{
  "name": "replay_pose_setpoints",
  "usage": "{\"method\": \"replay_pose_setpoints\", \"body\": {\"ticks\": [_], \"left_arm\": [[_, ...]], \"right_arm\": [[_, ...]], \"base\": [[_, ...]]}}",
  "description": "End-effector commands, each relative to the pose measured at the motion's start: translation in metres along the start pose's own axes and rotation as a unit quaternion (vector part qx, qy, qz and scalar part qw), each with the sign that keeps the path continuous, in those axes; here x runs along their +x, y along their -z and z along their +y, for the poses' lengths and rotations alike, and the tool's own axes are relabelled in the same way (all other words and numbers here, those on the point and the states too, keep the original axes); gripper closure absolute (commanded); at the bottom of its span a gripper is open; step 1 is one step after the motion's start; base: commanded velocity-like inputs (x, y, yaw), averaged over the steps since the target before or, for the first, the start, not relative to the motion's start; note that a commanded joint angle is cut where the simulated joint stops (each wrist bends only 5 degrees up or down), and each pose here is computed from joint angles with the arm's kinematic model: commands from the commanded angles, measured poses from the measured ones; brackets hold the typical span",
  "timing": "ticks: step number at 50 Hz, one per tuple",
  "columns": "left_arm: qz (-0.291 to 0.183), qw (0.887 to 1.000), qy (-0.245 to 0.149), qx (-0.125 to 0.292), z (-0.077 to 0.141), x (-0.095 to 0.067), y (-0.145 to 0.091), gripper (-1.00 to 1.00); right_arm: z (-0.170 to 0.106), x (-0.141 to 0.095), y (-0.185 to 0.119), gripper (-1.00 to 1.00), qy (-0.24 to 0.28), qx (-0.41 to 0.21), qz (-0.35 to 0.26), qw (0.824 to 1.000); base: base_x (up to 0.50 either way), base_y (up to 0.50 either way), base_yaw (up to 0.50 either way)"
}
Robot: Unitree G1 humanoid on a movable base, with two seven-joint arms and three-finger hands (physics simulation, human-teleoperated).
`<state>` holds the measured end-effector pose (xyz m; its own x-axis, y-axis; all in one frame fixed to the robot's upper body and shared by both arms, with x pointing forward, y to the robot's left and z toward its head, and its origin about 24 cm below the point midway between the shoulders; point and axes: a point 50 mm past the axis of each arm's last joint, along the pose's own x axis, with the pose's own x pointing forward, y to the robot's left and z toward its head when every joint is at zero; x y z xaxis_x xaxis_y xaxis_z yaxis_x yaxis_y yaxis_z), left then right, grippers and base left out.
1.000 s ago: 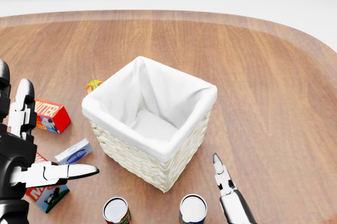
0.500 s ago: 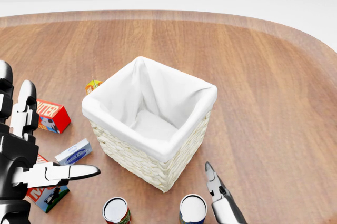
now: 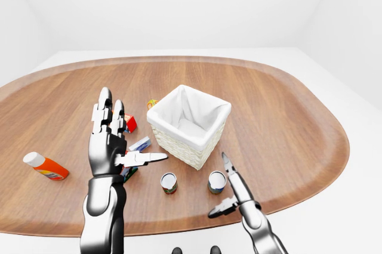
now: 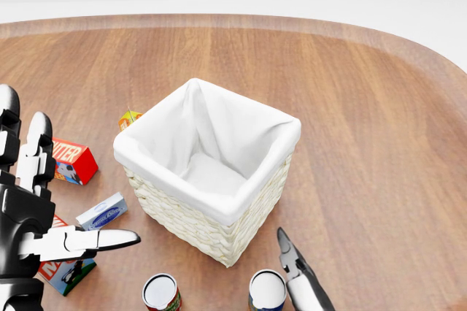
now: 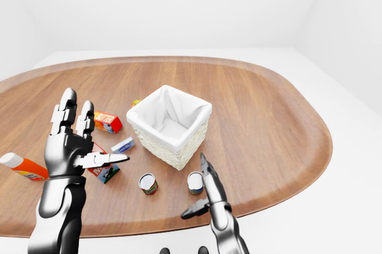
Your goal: Pick up the alphabet soup, and put it in the basket.
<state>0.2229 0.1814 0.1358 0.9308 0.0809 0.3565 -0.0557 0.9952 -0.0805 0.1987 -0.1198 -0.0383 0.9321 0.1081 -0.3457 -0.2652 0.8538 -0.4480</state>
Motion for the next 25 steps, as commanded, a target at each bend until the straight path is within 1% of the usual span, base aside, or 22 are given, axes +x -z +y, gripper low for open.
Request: {"method": "replay_pose_setpoints", "body": {"ticks": [1,11,25], "left_arm": [[-0.001,1.0,0.001,0.0,-0.001,0.0,-0.001,-1.0],[0.001,1.0,0.001,0.001,0.0,0.0,0.0,-1.0],[0.002,1.0,0.002,0.001,0.0,0.0,0.001,-1.0]], "right_arm": [[0.001,0.005,-0.001,-1.0,-0.004,0.002,0.0,1.0],[0.001,0.012,0.004,-1.0,-0.001,-0.001,0.006,1.0],[0.005,0.017,0.011,-1.0,-0.012,-0.006,0.017,1.0]], "base": [[0.0,0.0,0.0],[0.0,0.0,0.0],[0.0,0.0,0.0]]}}
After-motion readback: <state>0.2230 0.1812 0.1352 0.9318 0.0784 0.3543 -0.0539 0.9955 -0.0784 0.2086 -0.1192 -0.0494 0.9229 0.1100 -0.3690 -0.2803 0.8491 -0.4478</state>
